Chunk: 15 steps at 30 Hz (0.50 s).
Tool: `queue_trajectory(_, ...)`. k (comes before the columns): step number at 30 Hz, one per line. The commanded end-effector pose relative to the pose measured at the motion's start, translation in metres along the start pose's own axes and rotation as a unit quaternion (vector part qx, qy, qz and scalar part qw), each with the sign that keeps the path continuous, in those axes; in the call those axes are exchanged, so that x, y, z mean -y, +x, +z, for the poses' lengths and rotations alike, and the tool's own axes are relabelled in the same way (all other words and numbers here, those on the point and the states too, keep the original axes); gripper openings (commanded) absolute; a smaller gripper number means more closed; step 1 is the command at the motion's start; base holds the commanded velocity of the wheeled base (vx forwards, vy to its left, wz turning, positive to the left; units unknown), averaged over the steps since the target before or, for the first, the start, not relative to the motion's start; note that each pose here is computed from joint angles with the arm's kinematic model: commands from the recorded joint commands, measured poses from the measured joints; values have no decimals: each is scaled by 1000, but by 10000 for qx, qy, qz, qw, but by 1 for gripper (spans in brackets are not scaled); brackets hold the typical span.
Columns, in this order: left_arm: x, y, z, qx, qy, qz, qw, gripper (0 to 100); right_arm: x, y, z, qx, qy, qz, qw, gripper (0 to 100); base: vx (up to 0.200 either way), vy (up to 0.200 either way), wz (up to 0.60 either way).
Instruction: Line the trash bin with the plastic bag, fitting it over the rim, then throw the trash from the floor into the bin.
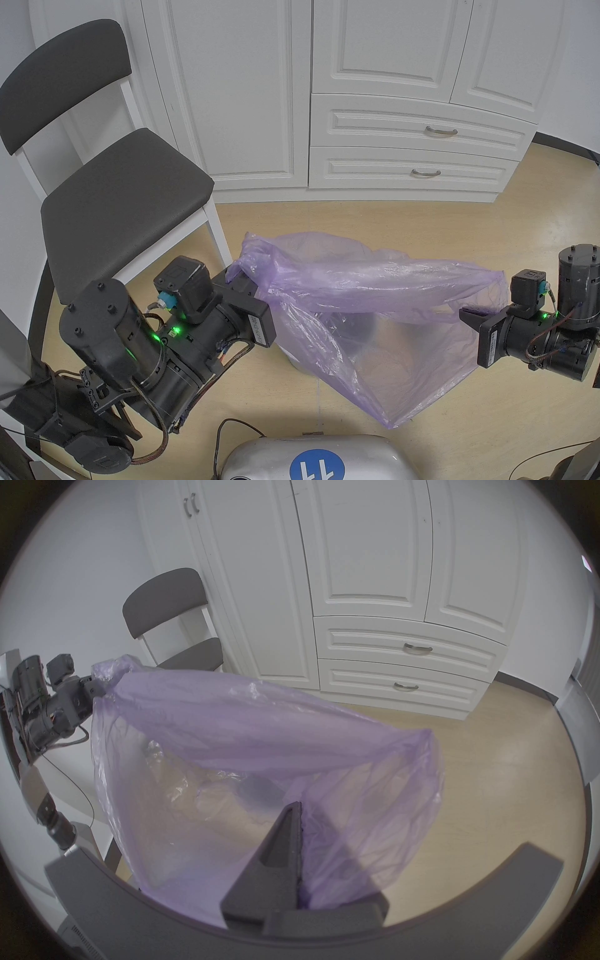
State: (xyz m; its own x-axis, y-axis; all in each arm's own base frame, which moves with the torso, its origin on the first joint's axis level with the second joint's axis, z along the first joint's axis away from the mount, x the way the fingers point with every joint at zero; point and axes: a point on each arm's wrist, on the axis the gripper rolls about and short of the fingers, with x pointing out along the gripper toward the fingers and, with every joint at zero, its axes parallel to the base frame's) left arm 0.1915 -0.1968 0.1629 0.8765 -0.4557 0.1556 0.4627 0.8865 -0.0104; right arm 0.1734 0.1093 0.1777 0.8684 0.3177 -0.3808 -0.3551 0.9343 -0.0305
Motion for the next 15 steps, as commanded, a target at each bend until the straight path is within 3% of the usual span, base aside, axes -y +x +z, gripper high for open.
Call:
queue_trajectory(1, 0, 3, 3, 28, -4, 143, 9999, 0, 2, -14, -3, 130, -81, 24, 9999, 0, 0, 0, 0)
queue_trajectory(12, -6, 9, 2, 5, 24, 347, 9994, 0, -2, -14, -7, 203, -318, 139, 9992, 0, 0, 0, 0)
queue_trajectory(15, -12, 12, 3, 28, 37, 477, 9989, 0, -5, -2, -13, 428, -288, 159, 9985, 0, 0, 0, 0)
